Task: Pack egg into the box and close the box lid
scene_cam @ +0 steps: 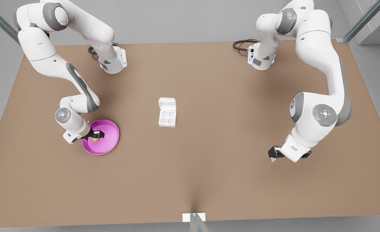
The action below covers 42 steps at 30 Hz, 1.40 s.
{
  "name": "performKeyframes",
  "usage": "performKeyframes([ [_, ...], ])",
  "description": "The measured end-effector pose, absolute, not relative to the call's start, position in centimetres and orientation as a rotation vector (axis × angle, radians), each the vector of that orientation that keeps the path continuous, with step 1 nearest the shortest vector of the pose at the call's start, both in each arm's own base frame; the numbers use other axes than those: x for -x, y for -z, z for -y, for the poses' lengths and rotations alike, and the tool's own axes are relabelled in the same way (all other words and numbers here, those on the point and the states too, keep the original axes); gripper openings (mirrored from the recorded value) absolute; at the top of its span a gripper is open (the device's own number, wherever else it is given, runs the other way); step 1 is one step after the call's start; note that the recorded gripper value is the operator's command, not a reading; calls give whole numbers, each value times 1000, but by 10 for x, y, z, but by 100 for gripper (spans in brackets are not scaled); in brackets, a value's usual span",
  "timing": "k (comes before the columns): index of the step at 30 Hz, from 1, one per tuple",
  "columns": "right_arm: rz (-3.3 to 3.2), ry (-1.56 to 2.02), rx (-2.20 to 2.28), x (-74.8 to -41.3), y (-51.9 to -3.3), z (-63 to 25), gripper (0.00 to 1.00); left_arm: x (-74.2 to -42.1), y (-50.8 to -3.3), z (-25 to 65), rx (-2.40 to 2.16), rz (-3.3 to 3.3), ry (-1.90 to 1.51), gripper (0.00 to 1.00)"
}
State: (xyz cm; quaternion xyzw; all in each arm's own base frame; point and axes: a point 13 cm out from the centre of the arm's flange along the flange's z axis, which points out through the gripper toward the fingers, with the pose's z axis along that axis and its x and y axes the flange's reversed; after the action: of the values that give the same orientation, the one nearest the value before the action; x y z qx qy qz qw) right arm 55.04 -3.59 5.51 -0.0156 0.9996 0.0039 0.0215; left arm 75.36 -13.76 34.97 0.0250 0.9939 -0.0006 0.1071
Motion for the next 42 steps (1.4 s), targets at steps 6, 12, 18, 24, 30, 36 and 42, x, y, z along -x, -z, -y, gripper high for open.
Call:
performKeyframes([
  [6, -3095, -17, 46, -551, -54, 36, 78, -754, -349, 136, -79, -2923, -18, 100],
  [12, -3096, -19, 37, -551, -52, 40, 76, -755, -349, 134, -76, -2924, -23, 100],
  [18, -3096, -21, 36, -551, -52, 39, 71, -755, -349, 135, -77, -2923, -24, 100],
  [24, -3090, -17, 42, -552, -55, 38, 62, -754, -349, 135, -77, -2923, -25, 100],
  [30, -3085, -16, 48, -554, -57, 38, 62, -754, -349, 135, -77, -2923, -24, 100],
  [36, -3030, 38, 78, -577, -102, 32, 62, -754, -349, 135, -76, -2923, -25, 100],
  [42, -3007, -1, 130, -625, -153, -35, 63, -754, -349, 135, -75, -2923, -25, 100],
])
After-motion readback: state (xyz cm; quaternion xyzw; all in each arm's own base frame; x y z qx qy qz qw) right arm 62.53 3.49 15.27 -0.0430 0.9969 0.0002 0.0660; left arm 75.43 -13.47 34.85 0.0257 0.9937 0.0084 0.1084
